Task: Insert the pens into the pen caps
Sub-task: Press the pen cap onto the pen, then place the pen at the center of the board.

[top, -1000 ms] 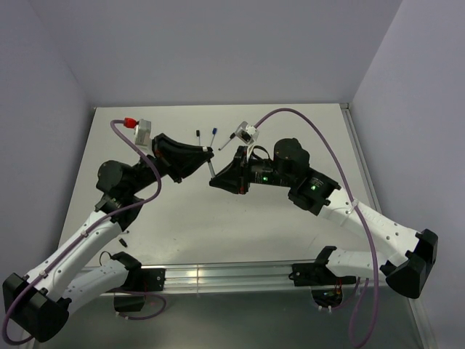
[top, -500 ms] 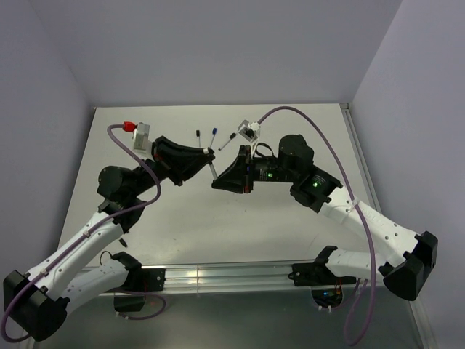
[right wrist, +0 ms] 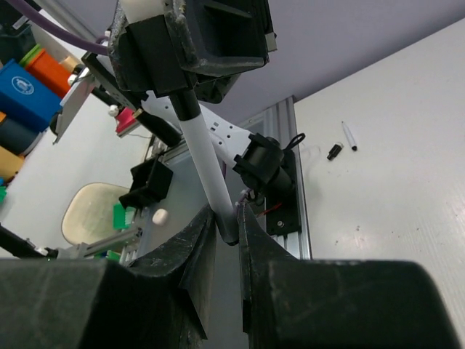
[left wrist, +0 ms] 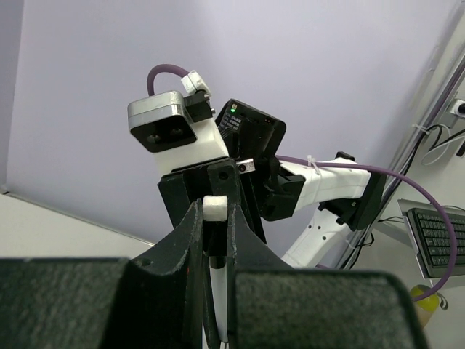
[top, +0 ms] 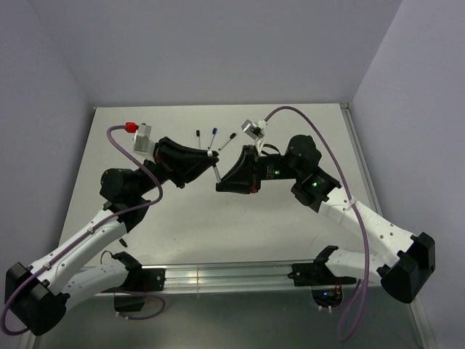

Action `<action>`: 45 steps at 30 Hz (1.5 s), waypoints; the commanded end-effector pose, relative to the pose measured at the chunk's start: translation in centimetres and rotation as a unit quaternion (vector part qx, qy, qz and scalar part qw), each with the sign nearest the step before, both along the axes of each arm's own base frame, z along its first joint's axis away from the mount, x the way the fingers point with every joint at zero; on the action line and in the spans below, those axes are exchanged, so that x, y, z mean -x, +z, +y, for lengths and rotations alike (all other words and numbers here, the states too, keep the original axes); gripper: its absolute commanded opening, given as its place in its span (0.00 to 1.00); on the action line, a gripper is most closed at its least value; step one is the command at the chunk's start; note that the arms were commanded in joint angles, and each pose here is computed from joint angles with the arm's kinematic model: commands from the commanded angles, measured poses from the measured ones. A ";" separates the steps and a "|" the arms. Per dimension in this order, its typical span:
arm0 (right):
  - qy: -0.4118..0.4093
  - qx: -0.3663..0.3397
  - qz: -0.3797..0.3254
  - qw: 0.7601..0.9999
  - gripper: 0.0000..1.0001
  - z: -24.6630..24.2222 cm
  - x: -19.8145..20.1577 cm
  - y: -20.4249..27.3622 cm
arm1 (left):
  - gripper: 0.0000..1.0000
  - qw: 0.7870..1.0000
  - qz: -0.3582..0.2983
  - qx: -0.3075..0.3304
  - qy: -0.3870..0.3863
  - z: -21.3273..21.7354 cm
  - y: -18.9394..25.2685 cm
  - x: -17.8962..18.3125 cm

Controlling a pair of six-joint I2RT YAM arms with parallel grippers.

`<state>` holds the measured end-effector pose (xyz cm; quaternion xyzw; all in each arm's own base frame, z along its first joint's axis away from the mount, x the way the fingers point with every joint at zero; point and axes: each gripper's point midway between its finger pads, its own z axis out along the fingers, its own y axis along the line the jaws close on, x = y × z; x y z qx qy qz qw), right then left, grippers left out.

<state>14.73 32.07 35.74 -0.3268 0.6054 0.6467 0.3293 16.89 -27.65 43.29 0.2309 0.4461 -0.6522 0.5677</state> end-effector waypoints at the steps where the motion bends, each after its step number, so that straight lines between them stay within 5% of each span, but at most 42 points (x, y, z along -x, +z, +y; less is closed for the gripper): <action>1: -0.060 -0.094 -0.078 0.991 0.00 -1.4 -1.5 7.0 | 0.00 0.994 0.005 -0.065 -0.092 -1.5 -3.8 3.2; 13: -0.231 0.018 -0.070 0.970 0.00 -1.9 -6.8 4.9 | 0.00 0.989 0.113 -0.084 0.043 -1.8 -4.3 -3.0; 22: -0.246 0.040 -0.066 0.966 0.00 -1.5 -7.3 4.4 | 0.00 0.979 0.150 -0.107 0.087 -2.9 -5.2 -4.6; 33: -0.262 0.086 -0.057 0.960 0.58 -3.2 -6.6 1.6 | 0.00 0.936 0.185 -0.106 0.281 1.6 -4.0 -12.3; 37: -0.300 0.112 -0.048 0.946 0.63 -4.8 -6.9 0.0 | 0.00 0.906 0.206 -0.122 0.349 3.8 -4.6 -16.3; 42: -0.356 0.153 -0.026 0.922 0.66 -6.9 -8.0 -2.0 | 0.00 0.813 0.247 -0.208 0.485 8.5 -8.1 -24.5; 45: -0.386 0.167 -0.009 0.907 0.71 -7.9 -8.9 -3.0 | 0.00 0.763 0.305 -0.269 0.502 10.1 -14.7 -29.6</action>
